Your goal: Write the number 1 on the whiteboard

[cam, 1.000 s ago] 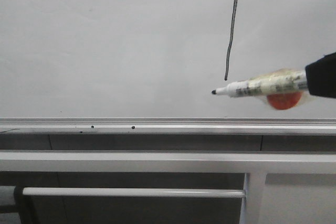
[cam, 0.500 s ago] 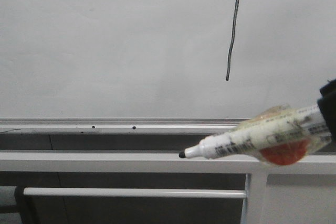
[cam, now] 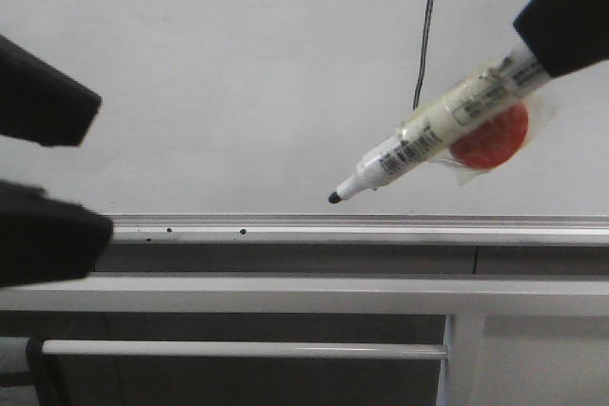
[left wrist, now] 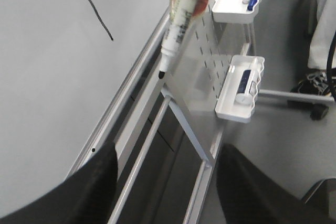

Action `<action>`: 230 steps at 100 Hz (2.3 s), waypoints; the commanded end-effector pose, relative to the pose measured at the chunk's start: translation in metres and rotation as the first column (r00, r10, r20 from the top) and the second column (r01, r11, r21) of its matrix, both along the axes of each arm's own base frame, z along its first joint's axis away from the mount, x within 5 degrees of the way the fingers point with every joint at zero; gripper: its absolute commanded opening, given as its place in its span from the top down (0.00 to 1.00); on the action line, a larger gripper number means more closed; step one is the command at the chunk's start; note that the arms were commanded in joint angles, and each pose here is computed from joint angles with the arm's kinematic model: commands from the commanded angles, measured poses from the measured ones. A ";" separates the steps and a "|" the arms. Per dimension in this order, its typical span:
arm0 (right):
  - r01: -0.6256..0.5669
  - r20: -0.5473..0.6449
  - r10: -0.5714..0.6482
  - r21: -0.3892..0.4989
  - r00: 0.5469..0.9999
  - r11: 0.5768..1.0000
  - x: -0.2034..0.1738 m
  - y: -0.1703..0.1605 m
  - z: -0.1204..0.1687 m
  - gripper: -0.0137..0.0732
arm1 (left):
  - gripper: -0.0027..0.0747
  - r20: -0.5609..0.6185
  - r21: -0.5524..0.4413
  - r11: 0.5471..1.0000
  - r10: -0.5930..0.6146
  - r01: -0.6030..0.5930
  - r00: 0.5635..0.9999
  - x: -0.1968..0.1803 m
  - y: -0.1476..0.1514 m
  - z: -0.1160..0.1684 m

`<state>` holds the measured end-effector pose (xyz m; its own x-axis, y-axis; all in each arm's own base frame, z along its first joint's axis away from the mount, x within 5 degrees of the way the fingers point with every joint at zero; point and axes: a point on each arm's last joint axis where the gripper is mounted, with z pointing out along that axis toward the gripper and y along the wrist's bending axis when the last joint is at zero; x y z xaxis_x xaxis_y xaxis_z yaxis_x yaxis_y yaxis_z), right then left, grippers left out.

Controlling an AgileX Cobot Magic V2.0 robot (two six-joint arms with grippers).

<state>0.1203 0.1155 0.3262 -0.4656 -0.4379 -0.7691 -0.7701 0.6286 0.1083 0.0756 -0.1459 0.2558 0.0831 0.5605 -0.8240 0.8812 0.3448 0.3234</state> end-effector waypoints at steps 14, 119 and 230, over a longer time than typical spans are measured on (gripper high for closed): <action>0.003 -0.052 -0.002 0.022 0.999 1.000 0.009 0.009 0.017 0.92 | 0.48 0.042 -0.007 0.997 -0.071 0.071 0.997 0.004 -0.022 0.009; -0.053 -0.032 0.058 0.133 0.998 0.990 0.006 0.029 0.033 0.92 | 0.49 0.091 -0.001 0.996 -0.089 0.089 0.992 0.026 -0.065 0.030; -0.047 -0.002 0.047 0.111 0.999 0.993 0.012 0.030 0.033 0.92 | 0.68 0.083 0.009 0.997 -0.074 0.074 0.994 0.027 -0.064 0.029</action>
